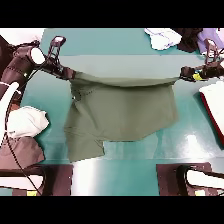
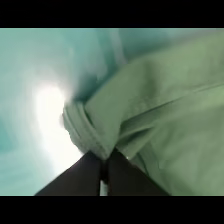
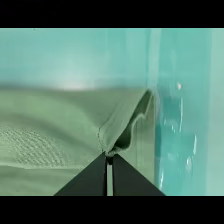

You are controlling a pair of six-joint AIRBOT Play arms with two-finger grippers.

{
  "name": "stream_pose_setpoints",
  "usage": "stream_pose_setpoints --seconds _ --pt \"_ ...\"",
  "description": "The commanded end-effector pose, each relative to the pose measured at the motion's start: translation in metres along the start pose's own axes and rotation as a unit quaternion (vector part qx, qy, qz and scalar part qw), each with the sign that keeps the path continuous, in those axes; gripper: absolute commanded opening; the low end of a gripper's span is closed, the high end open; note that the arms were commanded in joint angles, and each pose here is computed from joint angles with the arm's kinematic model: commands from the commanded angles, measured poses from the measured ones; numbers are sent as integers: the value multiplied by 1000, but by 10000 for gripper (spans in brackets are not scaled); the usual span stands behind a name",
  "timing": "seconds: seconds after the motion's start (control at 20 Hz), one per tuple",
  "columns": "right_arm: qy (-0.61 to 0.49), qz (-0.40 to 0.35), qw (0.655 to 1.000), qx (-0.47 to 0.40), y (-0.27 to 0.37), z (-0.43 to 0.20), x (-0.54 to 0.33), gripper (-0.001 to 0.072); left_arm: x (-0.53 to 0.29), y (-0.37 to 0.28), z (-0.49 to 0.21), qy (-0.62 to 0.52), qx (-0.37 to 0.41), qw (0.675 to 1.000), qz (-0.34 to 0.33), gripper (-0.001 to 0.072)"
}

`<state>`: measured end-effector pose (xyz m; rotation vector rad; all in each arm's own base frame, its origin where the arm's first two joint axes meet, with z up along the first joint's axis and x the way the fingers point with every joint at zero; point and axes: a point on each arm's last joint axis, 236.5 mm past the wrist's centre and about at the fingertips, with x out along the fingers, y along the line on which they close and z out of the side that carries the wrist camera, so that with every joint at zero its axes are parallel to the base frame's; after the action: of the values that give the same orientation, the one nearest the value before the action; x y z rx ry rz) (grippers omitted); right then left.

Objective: Fold the shirts.

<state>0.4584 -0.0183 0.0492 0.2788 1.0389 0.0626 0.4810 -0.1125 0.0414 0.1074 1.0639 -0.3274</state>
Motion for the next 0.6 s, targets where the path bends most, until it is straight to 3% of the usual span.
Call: stream_pose_setpoints --seconds 0.0,0.3,0.35,0.4,0.45,0.5,0.55 --pt "24 -2 1000 -5 -5 -11 0 17 1 -2 -13 27 16 999 -7 33" --pt "-22 1 1000 -9 3 10 2 20 -2 -12 33 -69 -23 997 -27 39" --pt "-30 13 999 0 9 14 1 28 -4 -10 32 -64 -26 997 -22 285" --pt "-33 24 999 10 12 16 1 152 -8 -5 30 -54 -27 998 -12 632" --pt "-35 31 999 20 12 17 -1 423 -14 1 28 -43 -25 999 2 622" --pt "-33 37 998 31 10 16 -4 537 -23 8 27 -31 -14 999 18 608" --pt "-33 42 998 41 8 16 -8 536 -32 16 25 -20 -6 999 34 608"
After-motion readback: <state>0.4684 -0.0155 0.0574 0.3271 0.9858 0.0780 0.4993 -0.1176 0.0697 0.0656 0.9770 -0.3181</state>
